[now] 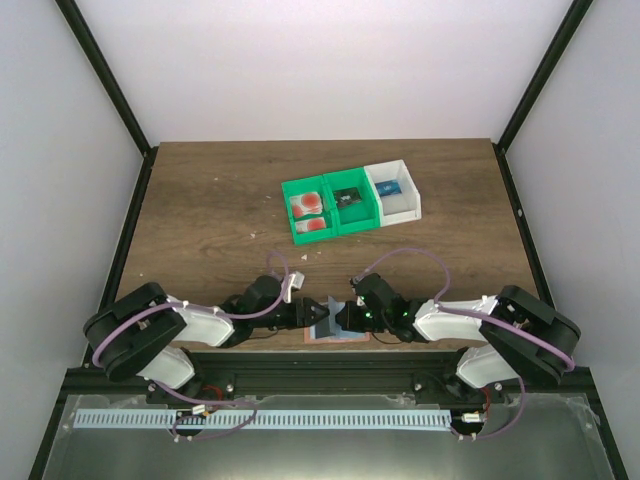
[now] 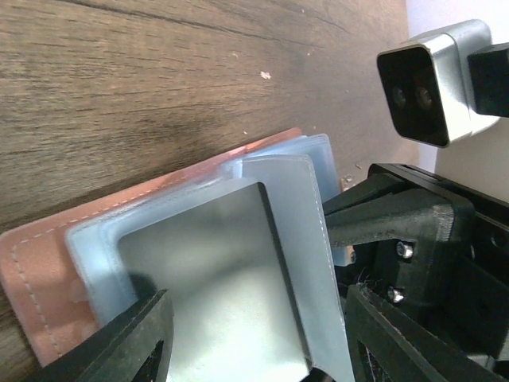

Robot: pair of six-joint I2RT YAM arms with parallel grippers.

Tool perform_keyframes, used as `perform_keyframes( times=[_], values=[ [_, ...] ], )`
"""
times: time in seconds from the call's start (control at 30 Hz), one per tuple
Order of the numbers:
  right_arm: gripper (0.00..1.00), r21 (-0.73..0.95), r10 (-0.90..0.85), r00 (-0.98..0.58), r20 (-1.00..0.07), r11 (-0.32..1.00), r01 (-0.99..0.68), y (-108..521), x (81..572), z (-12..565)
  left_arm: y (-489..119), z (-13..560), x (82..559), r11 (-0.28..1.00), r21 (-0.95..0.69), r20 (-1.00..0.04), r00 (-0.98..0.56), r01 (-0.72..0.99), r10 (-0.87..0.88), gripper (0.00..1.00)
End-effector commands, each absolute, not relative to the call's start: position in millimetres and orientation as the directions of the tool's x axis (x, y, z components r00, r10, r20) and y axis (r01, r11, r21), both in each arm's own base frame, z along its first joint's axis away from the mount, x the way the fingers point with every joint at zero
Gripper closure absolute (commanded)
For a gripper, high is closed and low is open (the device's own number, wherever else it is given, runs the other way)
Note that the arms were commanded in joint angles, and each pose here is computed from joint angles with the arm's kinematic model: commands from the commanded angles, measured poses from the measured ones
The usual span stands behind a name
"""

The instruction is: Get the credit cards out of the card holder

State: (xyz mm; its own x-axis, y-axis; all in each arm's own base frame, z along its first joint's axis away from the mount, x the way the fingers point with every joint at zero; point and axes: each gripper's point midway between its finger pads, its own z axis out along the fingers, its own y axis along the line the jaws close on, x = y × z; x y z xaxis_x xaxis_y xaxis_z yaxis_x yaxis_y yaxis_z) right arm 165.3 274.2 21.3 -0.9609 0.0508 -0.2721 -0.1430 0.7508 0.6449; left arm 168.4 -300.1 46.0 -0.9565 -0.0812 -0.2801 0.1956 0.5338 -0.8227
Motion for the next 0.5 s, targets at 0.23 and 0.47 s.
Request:
perform_keyframes(
  times=[0.23,0.47],
  values=[
    [1.00,0.607,0.049,-0.966,-0.253,0.786,-0.119,261.9,157.9,9.6,-308.0,68.8,164.8,0.467,-0.857,-0.283,-0.956,0.218,-0.073,0.39],
    [0.98,0.615,0.049,-0.963,-0.264,0.778,-0.129,264.3,159.7,15.2,-313.1,74.1,166.2,0.452,-0.863,-0.283,-0.957,0.224,-0.066,0.39]
  ],
)
